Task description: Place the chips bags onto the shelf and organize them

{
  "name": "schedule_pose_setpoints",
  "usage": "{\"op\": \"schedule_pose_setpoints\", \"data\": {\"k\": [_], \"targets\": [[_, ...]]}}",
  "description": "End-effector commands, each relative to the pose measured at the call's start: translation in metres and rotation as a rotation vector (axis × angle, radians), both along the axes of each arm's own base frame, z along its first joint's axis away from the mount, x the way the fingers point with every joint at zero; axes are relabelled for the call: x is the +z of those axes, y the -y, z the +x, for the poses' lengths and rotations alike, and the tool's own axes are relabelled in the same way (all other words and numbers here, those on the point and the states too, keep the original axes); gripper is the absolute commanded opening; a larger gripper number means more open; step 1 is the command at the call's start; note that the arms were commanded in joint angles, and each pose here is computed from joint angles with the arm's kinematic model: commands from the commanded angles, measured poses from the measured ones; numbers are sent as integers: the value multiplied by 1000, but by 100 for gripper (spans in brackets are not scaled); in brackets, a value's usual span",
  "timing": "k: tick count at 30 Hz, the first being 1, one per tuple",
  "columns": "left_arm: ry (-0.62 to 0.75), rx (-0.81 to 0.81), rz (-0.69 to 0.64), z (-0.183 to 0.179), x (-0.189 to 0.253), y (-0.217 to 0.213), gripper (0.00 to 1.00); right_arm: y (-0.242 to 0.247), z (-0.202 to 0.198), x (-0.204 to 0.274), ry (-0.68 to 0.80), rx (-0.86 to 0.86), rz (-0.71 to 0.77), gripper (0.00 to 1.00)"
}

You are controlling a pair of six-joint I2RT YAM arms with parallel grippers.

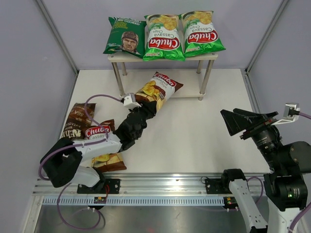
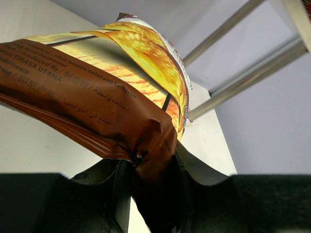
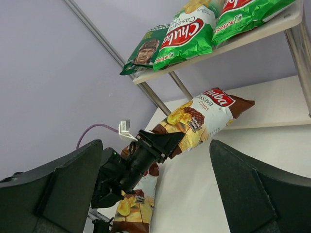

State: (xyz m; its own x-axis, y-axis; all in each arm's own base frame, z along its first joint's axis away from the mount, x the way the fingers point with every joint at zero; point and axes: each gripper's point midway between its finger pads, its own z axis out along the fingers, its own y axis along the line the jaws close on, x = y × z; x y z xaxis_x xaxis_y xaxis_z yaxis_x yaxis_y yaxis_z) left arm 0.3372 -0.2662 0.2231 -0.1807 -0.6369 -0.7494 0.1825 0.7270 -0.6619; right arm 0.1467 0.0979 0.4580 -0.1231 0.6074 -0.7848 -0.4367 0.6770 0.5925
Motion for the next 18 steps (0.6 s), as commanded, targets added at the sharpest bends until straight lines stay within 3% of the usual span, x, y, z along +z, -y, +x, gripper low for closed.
{"op": "schedule_pose_setpoints", "data": {"k": [1, 9, 18], "targets": [[109, 157, -180, 26, 53, -17, 0, 4, -14, 8, 42, -17, -40, 99], [127, 274, -183, 68, 45, -44, 3, -1, -15, -2, 27, 15, -31, 99], [51, 469, -162, 106, 0, -71, 4, -15, -11, -2, 20, 101, 22, 99]]}}
